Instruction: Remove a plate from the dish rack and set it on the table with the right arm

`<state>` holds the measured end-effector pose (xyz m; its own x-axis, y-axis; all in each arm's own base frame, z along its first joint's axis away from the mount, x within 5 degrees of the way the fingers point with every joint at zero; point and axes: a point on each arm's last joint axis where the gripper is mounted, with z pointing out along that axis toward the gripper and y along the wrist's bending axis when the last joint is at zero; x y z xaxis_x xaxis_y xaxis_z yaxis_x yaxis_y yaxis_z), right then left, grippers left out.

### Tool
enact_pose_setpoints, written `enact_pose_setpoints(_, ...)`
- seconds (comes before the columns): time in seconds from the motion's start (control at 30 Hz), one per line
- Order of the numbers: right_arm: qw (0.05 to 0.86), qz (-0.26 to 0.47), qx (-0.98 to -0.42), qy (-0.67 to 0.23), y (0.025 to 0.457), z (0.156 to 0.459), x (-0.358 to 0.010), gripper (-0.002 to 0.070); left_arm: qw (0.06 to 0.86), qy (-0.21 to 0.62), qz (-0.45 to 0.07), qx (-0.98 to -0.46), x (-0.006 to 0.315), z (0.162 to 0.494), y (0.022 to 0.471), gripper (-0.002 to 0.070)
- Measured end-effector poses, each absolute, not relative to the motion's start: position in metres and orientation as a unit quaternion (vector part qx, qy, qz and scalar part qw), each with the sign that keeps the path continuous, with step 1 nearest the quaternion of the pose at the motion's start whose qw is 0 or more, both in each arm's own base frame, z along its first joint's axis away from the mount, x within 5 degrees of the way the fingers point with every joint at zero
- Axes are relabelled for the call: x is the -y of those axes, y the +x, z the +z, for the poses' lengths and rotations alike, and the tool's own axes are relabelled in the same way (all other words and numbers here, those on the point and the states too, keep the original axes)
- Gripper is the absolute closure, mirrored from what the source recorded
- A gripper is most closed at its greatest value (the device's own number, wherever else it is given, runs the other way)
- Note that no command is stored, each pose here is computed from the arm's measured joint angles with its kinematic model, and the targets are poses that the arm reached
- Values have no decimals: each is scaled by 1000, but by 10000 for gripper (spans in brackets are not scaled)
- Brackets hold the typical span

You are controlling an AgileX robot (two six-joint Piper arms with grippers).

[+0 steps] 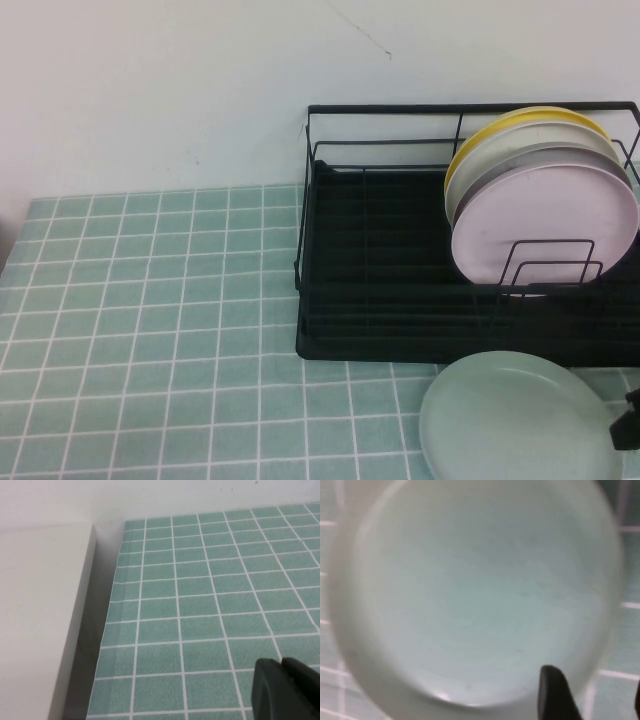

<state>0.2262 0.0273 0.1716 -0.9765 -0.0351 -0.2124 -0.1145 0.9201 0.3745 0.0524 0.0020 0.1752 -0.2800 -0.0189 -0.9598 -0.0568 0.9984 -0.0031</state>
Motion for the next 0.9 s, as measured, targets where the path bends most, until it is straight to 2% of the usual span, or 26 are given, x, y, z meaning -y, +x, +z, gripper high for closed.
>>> enact_pose_setpoints(0.3, 86, 165, -982, -40, 233, 187, -22, 353, 600, -24, 16, -800, -2, 175, 52, 678)
enact_pose_setpoints(0.4, 94, 165, -980, -54, 228, 200, -22, 420, 600, -24, 16, -800, -2, 175, 52, 678)
enact_pose_setpoints(0.57, 132, 159, -975, -80, 209, 230, -23, 623, 600, -24, 16, -800, -2, 175, 52, 678)
enact_pose_setpoints(0.7, 168, 148, -970, -97, 187, 256, -23, 667, 600, -24, 16, -800, -2, 175, 52, 678)
enact_pose_setpoints(0.9, 232, 136, -958, -101, 140, 293, -24, 677, 600, -24, 16, -800, -2, 175, 52, 678)
